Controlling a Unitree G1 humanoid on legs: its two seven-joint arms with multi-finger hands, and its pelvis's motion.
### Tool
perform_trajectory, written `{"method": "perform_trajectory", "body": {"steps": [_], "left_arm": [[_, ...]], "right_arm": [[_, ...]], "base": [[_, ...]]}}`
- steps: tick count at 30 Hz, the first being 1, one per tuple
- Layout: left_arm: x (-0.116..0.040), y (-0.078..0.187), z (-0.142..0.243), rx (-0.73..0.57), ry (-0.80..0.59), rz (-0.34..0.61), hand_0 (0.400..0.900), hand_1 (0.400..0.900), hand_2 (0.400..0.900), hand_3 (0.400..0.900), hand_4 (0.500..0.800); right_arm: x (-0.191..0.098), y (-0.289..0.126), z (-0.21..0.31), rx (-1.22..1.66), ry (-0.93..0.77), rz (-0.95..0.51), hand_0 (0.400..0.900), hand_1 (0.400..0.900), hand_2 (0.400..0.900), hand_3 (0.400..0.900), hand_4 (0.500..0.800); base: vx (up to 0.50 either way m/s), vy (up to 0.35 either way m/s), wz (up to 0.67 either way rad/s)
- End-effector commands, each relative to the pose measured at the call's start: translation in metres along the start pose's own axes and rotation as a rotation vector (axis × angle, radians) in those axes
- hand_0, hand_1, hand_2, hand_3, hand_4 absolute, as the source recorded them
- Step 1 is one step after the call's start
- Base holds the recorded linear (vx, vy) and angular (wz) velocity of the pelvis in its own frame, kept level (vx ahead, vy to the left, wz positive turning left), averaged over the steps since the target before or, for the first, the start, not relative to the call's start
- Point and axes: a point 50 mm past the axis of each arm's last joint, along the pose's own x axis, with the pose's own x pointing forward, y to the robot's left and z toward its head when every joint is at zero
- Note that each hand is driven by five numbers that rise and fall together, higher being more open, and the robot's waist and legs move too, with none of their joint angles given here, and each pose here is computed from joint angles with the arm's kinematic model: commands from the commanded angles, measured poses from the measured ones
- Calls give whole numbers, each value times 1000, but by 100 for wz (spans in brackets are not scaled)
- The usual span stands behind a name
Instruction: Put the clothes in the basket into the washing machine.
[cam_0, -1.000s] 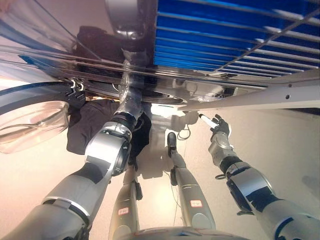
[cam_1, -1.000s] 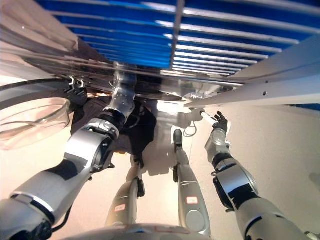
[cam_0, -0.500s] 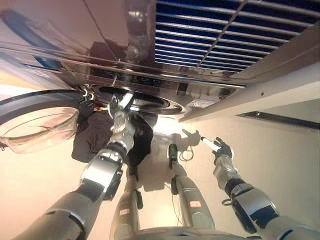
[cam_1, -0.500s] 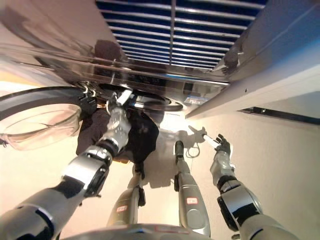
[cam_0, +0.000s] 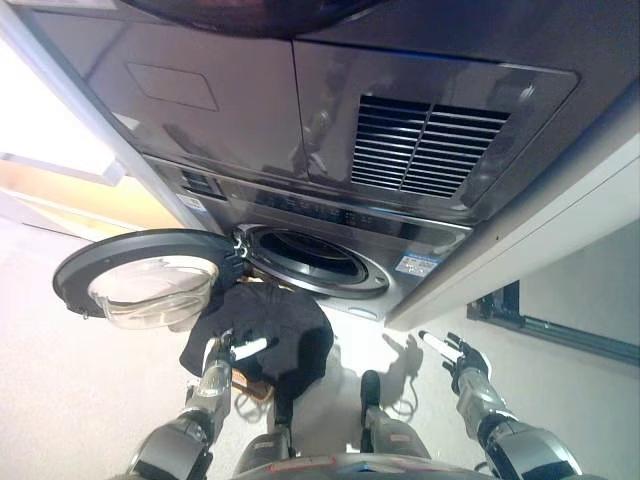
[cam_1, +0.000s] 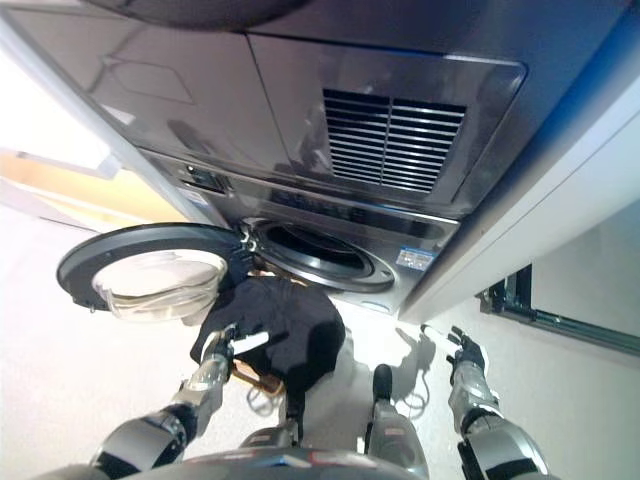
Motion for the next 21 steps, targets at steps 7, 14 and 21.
{"method": "perform_trajectory", "body": {"steps": [7,14,21], "left_arm": [[-24,24,-68,98,136,5,900,900,900,900,800],[-38,22,-97,105,249,-58,900,900,900,900,800],[-36,22,-94,105,238,-63,900,900,900,900,800]], "right_arm": [[-25,-25,-70,-219,156,63,900,900,900,900,800],[-38,-27,-99,-318,259,128,900,900,900,900,800],[-37,-23,-99,-335,258,147,900,900,900,900,800]], "base": [[12,12,18],[33,45,7],[11,25,7]]}}
